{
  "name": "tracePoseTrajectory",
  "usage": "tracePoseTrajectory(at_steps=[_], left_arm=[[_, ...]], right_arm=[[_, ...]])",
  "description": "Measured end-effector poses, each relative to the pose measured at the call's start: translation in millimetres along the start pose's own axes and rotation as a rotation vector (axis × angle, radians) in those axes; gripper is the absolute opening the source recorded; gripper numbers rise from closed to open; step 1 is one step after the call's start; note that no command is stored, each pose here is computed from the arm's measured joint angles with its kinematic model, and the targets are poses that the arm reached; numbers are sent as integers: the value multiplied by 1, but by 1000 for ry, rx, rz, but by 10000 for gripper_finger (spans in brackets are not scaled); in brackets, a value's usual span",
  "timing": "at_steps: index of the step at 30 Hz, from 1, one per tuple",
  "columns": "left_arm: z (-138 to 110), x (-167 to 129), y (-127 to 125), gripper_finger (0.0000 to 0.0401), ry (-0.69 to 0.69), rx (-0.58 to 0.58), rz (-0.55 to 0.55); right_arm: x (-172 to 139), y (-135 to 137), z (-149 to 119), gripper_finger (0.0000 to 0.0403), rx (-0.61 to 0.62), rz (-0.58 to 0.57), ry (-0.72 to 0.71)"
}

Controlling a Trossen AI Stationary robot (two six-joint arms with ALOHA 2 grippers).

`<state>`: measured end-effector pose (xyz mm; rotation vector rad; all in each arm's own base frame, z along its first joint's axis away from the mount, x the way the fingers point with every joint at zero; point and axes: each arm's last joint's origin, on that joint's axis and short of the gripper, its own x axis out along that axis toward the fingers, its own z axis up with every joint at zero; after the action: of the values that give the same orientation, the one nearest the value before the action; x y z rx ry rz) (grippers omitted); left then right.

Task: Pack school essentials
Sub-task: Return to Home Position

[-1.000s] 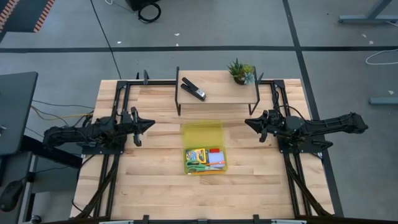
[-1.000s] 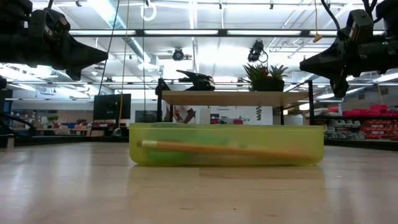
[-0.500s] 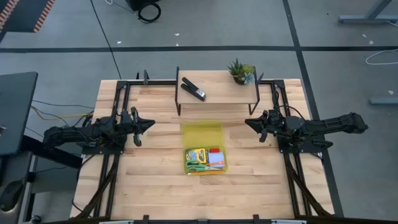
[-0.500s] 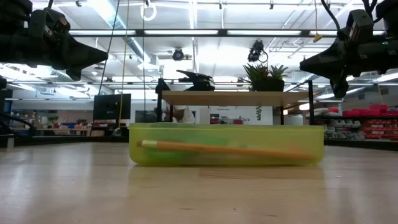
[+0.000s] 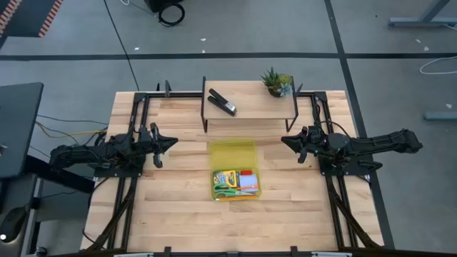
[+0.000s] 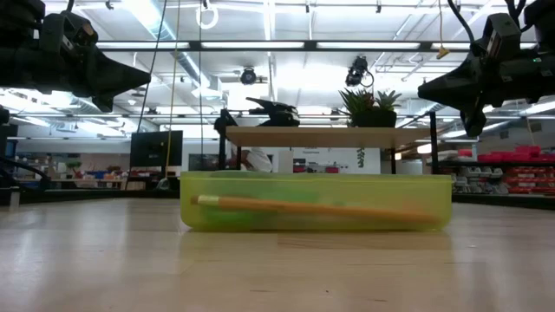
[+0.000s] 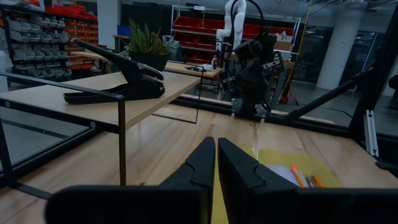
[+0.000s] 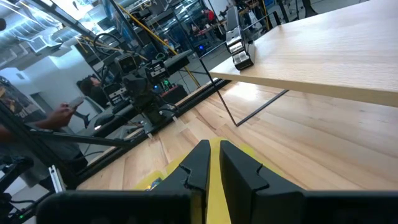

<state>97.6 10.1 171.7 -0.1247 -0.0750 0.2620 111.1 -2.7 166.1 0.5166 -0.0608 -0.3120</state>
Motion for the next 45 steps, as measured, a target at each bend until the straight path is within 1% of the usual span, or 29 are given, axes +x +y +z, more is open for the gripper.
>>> tracePoseTrajectory(at_steps=[7, 18, 26, 37, 45], left_arm=[[0, 0, 0, 36, 0, 0, 0], [0, 0, 0, 24, 0, 0, 0], [0, 0, 0, 36, 0, 0, 0], [0, 0, 0, 24, 0, 0, 0], [0, 0, 0, 36, 0, 0, 0]], right_arm=[[0, 0, 0, 42, 0, 0, 0], [0, 0, 0, 42, 0, 0, 0], [0, 0, 0, 42, 0, 0, 0], [0, 0, 0, 42, 0, 0, 0], [0, 0, 0, 42, 0, 0, 0]])
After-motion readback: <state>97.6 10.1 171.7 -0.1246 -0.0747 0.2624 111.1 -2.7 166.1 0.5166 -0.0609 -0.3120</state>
